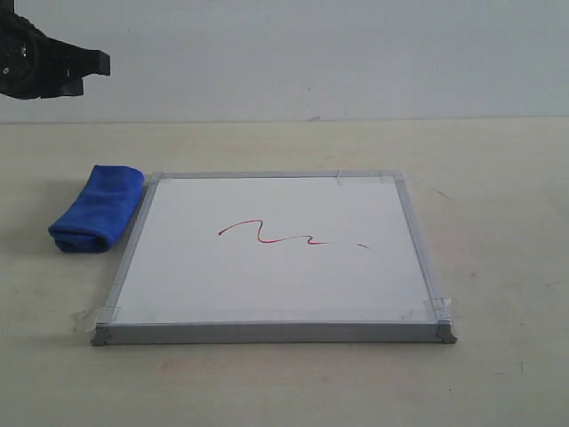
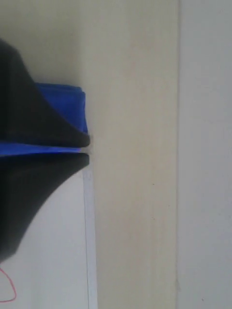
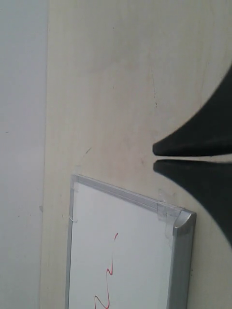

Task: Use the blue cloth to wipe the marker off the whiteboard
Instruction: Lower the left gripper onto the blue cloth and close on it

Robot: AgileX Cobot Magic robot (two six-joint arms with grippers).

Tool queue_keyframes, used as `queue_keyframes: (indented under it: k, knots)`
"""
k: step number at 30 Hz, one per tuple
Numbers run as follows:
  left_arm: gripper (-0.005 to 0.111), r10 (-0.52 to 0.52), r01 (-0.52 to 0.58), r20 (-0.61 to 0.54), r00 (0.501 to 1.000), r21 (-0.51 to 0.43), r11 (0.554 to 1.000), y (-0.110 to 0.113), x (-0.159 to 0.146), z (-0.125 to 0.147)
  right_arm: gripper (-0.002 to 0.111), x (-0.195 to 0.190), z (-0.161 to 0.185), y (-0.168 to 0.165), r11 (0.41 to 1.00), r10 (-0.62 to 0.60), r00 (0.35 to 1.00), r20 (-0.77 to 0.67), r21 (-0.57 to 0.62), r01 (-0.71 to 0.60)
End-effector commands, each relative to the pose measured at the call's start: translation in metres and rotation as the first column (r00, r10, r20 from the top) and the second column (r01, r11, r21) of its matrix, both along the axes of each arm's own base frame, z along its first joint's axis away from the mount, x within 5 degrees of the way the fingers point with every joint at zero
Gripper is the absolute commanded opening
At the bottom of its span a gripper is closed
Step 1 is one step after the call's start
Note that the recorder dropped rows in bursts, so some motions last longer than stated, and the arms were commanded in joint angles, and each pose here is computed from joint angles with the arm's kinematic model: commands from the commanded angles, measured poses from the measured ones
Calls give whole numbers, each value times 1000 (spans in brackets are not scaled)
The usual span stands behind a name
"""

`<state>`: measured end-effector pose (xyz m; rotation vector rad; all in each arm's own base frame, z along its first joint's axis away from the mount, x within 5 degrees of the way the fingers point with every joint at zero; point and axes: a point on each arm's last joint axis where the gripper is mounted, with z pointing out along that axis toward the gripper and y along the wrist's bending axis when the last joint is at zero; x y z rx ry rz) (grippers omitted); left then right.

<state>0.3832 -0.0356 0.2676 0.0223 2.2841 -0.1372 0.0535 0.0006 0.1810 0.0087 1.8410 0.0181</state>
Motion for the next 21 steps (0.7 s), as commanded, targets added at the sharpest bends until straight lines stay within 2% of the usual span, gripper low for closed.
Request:
queue_keyframes:
  k: [1,6,11,14,19,21]
  knots:
    - [4,22,-24,-128,991,-16,1000,7,12,-8,0,0,1,0,1000,-2,1000,10,-1,2]
    - [4,8,-10,-283,959,-4,1000,8,23,-30,0,0,1,0,1000,-2,1000,10,-1,2]
    - [7,4,-2,-353,935,6,1000,7,29,-50,0,0,1,0,1000,-2,1000,10,-1,2]
    - [21,3,3,-383,924,14,1000,8,29,-57,0,0,1,0,1000,-2,1000,10,-1,2]
    - [65,33,-39,-414,910,-5,999,8,31,-68,0,0,1,0,1000,-2,1000,10,-1,2]
    - [75,47,-52,-424,905,-1,999,8,33,-75,0,0,1,0,1000,-2,1000,10,-1,2]
